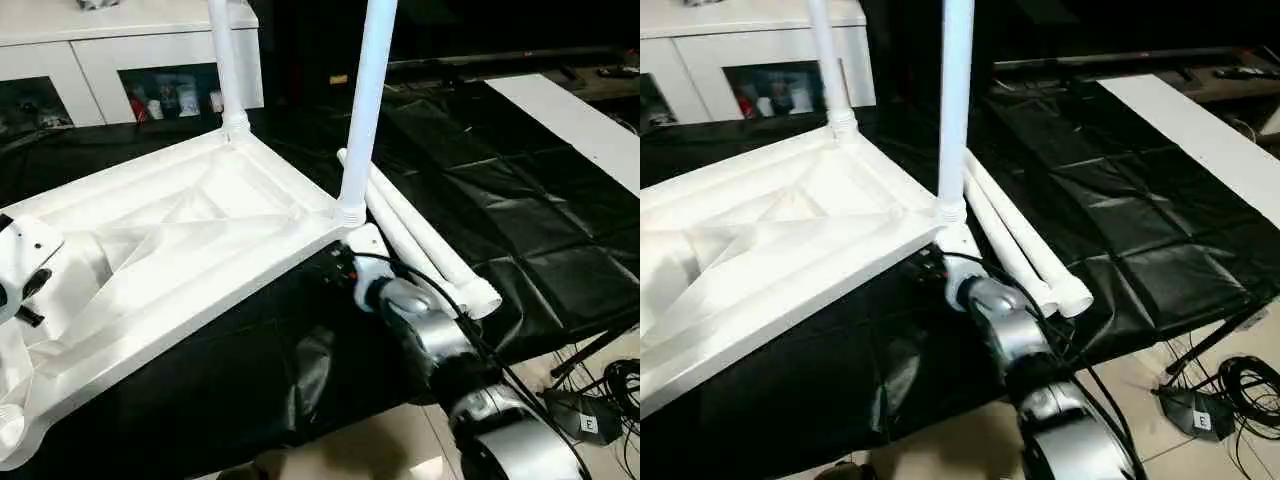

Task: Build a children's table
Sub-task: Rotate table base

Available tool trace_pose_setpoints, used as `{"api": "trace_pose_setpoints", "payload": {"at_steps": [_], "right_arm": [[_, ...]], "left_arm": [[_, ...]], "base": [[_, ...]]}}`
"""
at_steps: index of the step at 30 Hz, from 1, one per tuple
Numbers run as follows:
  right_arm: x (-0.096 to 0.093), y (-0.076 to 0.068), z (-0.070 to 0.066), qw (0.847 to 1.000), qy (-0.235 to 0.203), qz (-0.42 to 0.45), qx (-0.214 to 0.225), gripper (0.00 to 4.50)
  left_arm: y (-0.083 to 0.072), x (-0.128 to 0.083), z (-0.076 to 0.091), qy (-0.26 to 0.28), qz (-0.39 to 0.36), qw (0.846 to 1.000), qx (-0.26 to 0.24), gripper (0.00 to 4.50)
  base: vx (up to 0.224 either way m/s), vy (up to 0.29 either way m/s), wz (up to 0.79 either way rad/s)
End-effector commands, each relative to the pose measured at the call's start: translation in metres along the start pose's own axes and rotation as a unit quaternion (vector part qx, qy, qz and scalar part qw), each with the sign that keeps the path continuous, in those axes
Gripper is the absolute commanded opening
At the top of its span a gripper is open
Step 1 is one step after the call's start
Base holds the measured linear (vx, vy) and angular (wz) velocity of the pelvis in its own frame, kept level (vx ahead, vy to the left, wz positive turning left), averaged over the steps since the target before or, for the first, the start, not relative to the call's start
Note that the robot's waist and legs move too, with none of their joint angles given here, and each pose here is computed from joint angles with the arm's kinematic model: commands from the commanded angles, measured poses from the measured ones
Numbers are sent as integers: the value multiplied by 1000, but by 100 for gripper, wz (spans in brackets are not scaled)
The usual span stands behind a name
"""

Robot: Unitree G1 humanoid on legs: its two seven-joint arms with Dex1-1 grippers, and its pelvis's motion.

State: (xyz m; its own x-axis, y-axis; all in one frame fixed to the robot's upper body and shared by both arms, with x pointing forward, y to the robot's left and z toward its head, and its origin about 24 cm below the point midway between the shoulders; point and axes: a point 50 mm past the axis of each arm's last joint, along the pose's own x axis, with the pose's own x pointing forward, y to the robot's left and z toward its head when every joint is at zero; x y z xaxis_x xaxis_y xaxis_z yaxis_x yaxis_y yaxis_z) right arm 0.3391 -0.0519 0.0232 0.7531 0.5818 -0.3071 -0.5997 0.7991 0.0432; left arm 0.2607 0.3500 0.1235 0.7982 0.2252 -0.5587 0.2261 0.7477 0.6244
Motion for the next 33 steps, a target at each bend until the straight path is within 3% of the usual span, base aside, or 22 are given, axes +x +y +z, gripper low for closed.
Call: {"api": "trace_pose_setpoints", "payload": {"at_steps": [1, 6, 12, 15, 19, 22, 26, 27, 28, 30, 33], "right_arm": [[3, 1, -1, 1000, 3, -1, 3, 389], [11, 13, -1, 1000, 12, 21, 10, 389], [19, 27, 2, 999, 17, 40, 3, 389], [23, 36, 14, 996, -28, 71, 51, 389], [24, 35, 15, 996, -32, 63, 45, 389], [22, 26, 17, 997, -45, 45, 46, 389], [16, 15, 27, 993, -89, 61, 57, 389], [9, 7, 32, 989, -110, 77, 58, 389], [5, 3, 34, 988, -117, 86, 49, 389], [-5, -3, 34, 987, -121, 105, 23, 389], [-16, -9, 33, 986, -116, 123, -4, 389]], "left_arm": [[-12, 0, 16, -39, -39, 998, 1, 97], [-32, -2, 30, -65, -107, 992, -9, 97], [-52, -6, 28, -59, -186, 981, -4, 97], [-60, -9, 43, -99, -221, 969, -44, 97], [-66, -12, 55, -134, -245, 958, -70, 97], [-56, -9, 69, -177, -207, 959, -82, 97], [-56, -17, 94, -272, -235, 926, -118, 97], [-68, -25, 103, -308, -296, 896, -122, 97], [-75, -29, 105, -316, -328, 882, -121, 97], [-88, -31, 106, -311, -369, 869, -111, 97], [-98, -28, 106, -298, -388, 866, -100, 97]], "base": [[0, 0, 0], [0, 0, 0], [0, 0, 0], [0, 0, 0], [0, 0, 0], [0, 0, 0], [0, 0, 0], [0, 0, 0], [0, 0, 0], [0, 0, 0], [0, 0, 0]]}}
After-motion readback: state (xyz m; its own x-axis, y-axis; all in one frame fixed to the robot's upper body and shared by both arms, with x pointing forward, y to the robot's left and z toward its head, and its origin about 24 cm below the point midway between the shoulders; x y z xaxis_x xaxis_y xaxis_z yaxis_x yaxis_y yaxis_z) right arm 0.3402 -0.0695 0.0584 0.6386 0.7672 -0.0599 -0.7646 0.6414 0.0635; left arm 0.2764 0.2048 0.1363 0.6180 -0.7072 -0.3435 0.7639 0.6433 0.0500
